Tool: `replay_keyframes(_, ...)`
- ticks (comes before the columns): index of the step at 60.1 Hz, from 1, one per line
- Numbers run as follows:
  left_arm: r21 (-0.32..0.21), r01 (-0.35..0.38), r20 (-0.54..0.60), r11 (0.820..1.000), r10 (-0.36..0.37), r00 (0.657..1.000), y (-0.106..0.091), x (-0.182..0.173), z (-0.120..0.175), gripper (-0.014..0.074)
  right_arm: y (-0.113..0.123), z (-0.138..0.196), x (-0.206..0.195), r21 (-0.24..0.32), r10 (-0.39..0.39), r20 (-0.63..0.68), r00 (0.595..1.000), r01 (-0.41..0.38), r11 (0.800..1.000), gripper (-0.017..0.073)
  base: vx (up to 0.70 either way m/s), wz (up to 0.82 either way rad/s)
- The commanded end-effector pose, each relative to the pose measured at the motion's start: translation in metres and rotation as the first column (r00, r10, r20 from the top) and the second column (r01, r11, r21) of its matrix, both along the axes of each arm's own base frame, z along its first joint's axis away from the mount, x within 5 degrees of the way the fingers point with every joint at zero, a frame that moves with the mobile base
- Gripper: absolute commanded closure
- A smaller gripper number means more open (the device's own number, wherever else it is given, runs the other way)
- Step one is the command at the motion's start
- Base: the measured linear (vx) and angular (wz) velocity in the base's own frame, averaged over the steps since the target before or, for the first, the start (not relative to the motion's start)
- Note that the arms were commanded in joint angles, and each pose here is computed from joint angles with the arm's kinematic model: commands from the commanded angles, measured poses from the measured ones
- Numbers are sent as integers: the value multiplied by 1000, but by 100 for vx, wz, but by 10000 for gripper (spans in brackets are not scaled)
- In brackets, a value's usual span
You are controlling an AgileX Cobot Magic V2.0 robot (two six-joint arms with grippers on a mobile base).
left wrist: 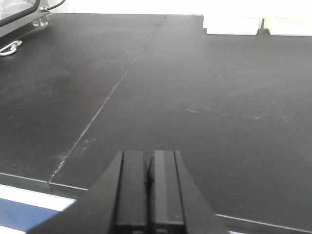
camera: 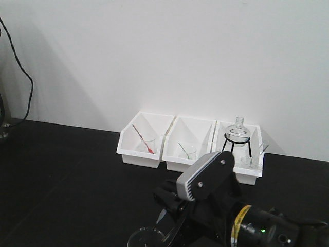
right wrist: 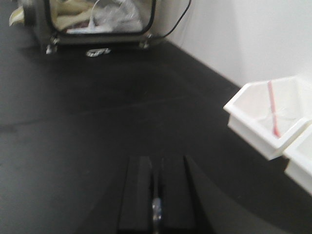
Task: Grab transparent chemical and place on left bench
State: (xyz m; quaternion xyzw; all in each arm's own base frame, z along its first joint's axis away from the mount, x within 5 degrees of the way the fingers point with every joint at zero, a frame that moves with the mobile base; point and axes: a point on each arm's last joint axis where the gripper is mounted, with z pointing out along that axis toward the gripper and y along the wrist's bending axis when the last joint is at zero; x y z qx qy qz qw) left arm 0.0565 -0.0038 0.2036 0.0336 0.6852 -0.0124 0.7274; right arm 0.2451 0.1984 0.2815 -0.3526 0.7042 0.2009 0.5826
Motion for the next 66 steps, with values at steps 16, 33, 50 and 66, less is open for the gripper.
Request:
replay_keyframes(16, -14, 1, 80, 1000, 0, 997, 0, -1, 3, 597, 19, -12, 11, 42, 55, 5, 998, -55, 998, 480, 0, 0)
replay_keyframes(33, -14, 1, 80, 1000, 0, 997, 0, -1, 3, 597, 24, -31, 17, 14, 54, -44, 998, -53, 998, 127, 0, 0)
replay_keyframes(50, -14, 1, 80, 1000, 0, 997, 0, -1, 3, 597, 7, -1, 4, 2, -5, -24, 1000, 5, 1000, 55, 0, 0)
replay_keyframes(66, -14, 1, 80, 1000, 0, 997, 0, -1, 3, 597, -42, 65, -39, 38, -162, -13, 987, 163, 986, 65, 0, 0)
